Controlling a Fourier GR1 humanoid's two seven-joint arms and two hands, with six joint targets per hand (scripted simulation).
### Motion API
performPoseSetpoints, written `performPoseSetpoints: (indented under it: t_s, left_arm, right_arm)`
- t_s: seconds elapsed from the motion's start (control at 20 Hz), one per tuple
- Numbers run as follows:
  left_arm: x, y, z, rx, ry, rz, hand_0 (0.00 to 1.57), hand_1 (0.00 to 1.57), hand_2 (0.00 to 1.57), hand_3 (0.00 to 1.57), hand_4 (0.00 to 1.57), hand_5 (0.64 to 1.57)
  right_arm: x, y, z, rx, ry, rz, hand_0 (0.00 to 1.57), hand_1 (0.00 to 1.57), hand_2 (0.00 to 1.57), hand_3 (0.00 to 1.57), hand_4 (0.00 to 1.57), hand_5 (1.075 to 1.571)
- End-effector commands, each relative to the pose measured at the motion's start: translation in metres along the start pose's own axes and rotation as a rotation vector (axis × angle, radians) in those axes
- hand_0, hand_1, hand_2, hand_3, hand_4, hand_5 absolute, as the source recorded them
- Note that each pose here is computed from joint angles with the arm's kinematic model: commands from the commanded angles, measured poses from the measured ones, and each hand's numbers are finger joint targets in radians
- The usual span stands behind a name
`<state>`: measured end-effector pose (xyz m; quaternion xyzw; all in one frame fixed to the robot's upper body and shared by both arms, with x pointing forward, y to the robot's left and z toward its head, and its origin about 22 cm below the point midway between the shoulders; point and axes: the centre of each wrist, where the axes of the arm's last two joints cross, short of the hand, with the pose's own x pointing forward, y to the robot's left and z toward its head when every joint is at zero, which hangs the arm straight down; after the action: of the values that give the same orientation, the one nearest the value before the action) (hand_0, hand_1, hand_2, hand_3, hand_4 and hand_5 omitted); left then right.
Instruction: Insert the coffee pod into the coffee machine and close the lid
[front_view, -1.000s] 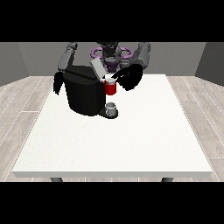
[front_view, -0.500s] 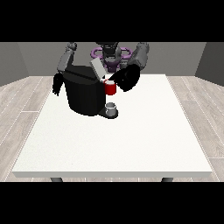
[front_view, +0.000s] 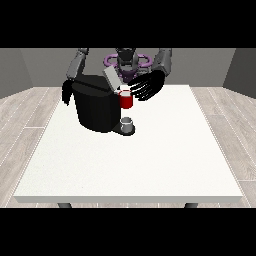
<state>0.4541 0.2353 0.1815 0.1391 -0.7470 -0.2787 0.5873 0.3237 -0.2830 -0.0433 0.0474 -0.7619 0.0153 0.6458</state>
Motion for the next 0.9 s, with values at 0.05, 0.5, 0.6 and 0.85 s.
performPoseSetpoints:
  t_s: [0.05,0.5,0.6,0.85]
  left_arm:
    - [-0.063,-0.068,0.036,-0.099,-0.002,0.159,0.0,0.0,0.0,0.0,0.0,1.571]
    - [-0.191,-0.103,0.161,-0.037,0.243,0.524,0.0,0.0,0.0,0.0,0.23,1.571]
    - [-0.197,-0.143,0.183,-0.091,0.312,0.589,0.0,0.0,0.0,0.0,0.35,1.571]
    - [-0.235,-0.138,0.261,-0.043,0.45,0.598,0.0,0.0,0.0,0.0,0.28,1.571]
  right_arm:
    - [-0.028,-0.016,0.045,-0.066,0.052,-0.029,0.0,0.0,0.0,0.0,0.23,1.571]
    - [-0.049,0.049,0.104,0.086,0.186,0.022,0.0,0.0,0.0,0.0,0.0,1.571]
    - [-0.038,0.063,0.089,0.073,0.196,0.021,0.0,0.0,0.0,0.0,0.01,1.571]
    - [-0.005,0.096,0.079,0.16,0.166,0.004,0.0,0.0,0.0,0.0,0.27,1.571]
